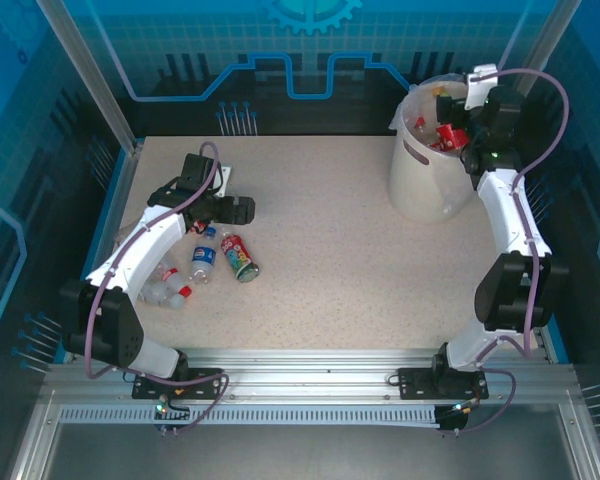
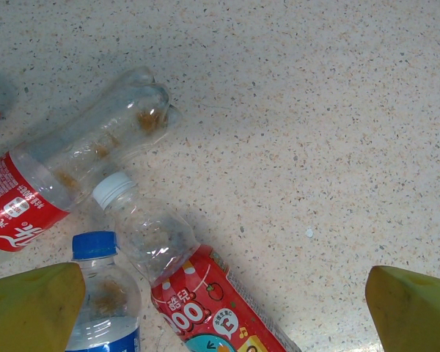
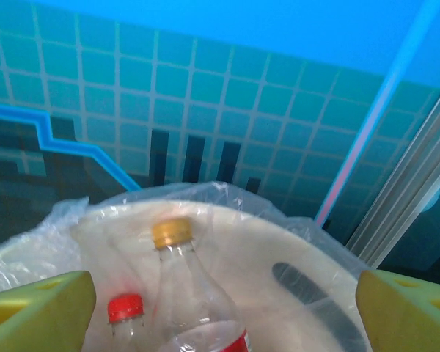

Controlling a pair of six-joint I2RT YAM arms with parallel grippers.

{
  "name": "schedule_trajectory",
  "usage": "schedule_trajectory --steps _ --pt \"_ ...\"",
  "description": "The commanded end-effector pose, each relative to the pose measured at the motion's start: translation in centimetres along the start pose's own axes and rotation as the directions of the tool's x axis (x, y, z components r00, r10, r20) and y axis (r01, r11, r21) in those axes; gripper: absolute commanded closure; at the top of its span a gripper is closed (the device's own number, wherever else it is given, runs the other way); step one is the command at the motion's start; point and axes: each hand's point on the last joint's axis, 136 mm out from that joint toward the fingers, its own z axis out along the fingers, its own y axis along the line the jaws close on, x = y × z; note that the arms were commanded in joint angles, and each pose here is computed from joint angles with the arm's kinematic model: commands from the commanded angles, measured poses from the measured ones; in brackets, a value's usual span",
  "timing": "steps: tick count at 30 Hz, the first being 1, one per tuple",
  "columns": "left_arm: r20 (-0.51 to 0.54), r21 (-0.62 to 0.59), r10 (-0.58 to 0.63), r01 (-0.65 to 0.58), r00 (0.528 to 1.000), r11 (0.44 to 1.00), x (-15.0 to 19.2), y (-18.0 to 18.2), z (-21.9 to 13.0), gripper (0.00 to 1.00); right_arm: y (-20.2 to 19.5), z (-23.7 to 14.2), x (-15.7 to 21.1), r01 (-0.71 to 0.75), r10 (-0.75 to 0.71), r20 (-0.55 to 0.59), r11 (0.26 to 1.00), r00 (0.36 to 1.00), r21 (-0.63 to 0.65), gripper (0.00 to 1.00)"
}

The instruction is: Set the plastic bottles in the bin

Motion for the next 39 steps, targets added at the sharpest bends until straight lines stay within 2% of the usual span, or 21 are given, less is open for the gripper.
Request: schedule_trajectory --steps 1,6,12,15,24,31,34,37,39 --pt "-0.006 -0.003 0.007 -0.007 1.000 1.000 0.1 0.3 -0.1 0.01 -0.5 -1.3 -1.9 -0.041 0.041 0.003 0.999 0.999 -0.011 0.08" --pt "-0.015 -0.014 0.008 -0.008 1.000 1.000 0.3 0.5 0.1 0.01 1.1 -2.8 -2.1 -0.069 0.065 -0.059 0.995 0.996 -0.068 0.08" --pt "-0.046 -0.050 0.001 -0.003 0.999 0.999 0.8 1.4 0.7 0.01 3.7 -6.9 -2.3 -0.191 0.164 -0.170 0.969 0.972 -0.154 0.08" --pt "-0.057 -0.072 -0.021 0.017 0.998 0.997 0.8 2.4 0.9 0.01 6.2 -9.1 -1.2 -0.219 0.165 -0.241 0.952 0.956 -0.216 0.08" --pt "-0.075 -0.288 -0.128 0.101 0.989 0.952 0.3 11.3 -1.1 0.01 14.1 -14.2 4.7 -0.233 0.091 -0.360 0.898 0.929 -0.375 0.08" --pt "-0.147 -0.434 -0.091 0.019 0.985 0.901 -1.6 19.0 -1.6 0.01 17.9 -16.1 10.1 -0.356 0.114 -0.479 0.817 0.870 -0.453 0.08" --pt "-0.171 -0.433 -0.111 0.026 0.979 0.901 -2.2 21.0 -0.3 0.01 18.6 -16.9 11.6 -0.359 0.089 -0.503 0.805 0.860 -0.471 0.08" --pt "-0.214 -0.415 -0.121 0.022 0.969 0.910 -2.1 22.1 1.1 0.01 17.6 -17.5 12.7 -0.324 0.051 -0.516 0.829 0.855 -0.455 0.07" --pt "-0.237 -0.415 -0.123 0.014 0.964 0.910 -1.7 22.8 1.7 0.01 17.4 -18.2 13.0 -0.349 0.058 -0.528 0.811 0.847 -0.469 0.07"
